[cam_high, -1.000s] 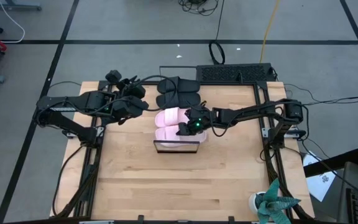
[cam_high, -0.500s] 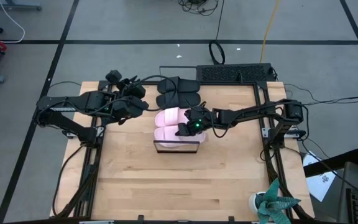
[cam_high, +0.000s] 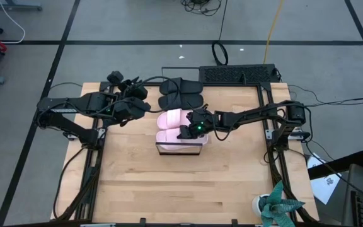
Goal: Pick and place slides into the shelf
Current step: Put the pink slide on the shelf
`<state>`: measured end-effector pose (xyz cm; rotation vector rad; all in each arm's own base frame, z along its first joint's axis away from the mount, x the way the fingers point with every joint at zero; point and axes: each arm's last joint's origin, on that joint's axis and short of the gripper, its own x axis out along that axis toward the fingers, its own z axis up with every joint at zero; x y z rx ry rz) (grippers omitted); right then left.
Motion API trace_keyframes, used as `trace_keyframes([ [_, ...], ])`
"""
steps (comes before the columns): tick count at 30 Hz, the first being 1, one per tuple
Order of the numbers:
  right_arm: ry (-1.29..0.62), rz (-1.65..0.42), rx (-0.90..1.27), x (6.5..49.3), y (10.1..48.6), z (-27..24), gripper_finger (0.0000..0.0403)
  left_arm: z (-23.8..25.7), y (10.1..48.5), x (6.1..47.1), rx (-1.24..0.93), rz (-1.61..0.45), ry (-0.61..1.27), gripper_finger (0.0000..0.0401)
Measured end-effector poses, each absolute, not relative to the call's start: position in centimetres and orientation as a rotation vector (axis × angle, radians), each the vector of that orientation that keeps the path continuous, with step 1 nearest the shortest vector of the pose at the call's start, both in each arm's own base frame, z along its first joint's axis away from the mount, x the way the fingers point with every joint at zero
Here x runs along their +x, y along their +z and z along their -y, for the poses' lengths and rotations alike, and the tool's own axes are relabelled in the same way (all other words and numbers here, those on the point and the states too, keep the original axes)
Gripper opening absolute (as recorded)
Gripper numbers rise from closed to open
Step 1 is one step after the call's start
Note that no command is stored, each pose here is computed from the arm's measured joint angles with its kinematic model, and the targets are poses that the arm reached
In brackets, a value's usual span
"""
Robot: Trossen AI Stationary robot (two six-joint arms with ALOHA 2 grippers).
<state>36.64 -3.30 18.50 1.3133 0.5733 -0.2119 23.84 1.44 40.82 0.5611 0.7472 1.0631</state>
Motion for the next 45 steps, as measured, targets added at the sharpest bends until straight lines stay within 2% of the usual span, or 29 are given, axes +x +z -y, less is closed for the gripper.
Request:
trace_keyframes([
  [29, -0.212, -0.572, 1.309, 36.65, 18.49, 3.31, 0.0013, -1.44, 40.82, 23.84, 0.562, -0.748, 1.063, 0.0078],
  [45, -0.209, -0.573, 1.305, 36.65, 18.49, 3.28, 0.009, -1.44, 40.83, 23.84, 0.561, -0.747, 1.063, 0.0078],
])
